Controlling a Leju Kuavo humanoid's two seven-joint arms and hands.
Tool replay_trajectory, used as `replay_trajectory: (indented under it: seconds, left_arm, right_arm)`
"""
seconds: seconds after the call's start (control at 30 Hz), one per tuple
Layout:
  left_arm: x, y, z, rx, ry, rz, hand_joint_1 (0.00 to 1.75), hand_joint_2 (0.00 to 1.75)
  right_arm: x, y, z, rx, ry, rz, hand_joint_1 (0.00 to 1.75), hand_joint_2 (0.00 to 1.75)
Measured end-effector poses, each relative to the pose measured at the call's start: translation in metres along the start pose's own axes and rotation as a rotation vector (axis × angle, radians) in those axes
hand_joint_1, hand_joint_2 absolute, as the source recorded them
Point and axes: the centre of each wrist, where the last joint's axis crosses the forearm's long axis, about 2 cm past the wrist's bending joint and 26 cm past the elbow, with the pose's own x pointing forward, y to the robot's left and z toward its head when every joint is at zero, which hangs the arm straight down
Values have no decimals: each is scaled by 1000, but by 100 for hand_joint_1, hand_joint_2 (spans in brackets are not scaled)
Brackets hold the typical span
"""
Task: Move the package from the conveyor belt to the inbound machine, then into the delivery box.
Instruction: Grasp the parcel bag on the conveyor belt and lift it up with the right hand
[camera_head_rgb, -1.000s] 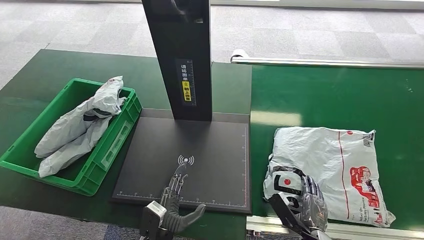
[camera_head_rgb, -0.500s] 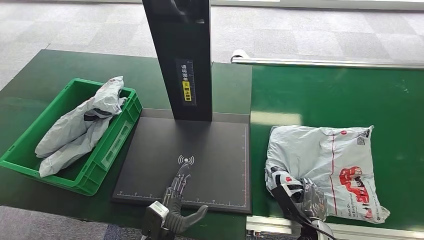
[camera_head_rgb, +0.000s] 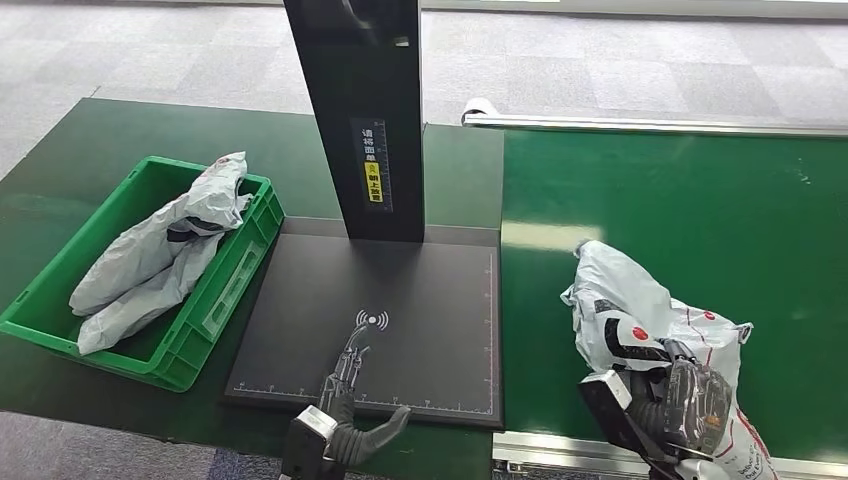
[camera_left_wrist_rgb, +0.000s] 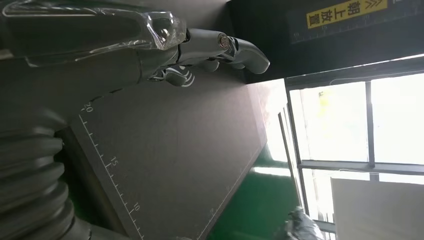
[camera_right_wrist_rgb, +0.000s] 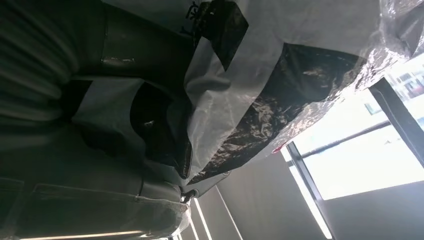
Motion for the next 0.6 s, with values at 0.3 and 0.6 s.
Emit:
replay_trajectory:
  seconds: [0.3,0.6]
  left_arm:
    - [-3,16,-1,82,-26,-81,0,175]
    - [-1,31,-14,111,-44,-128,0,175]
  right_arm:
    - [62,-35,-27,-21,-306,-114,175,175]
    - [135,-5,-81,193,-587,-229,175,175]
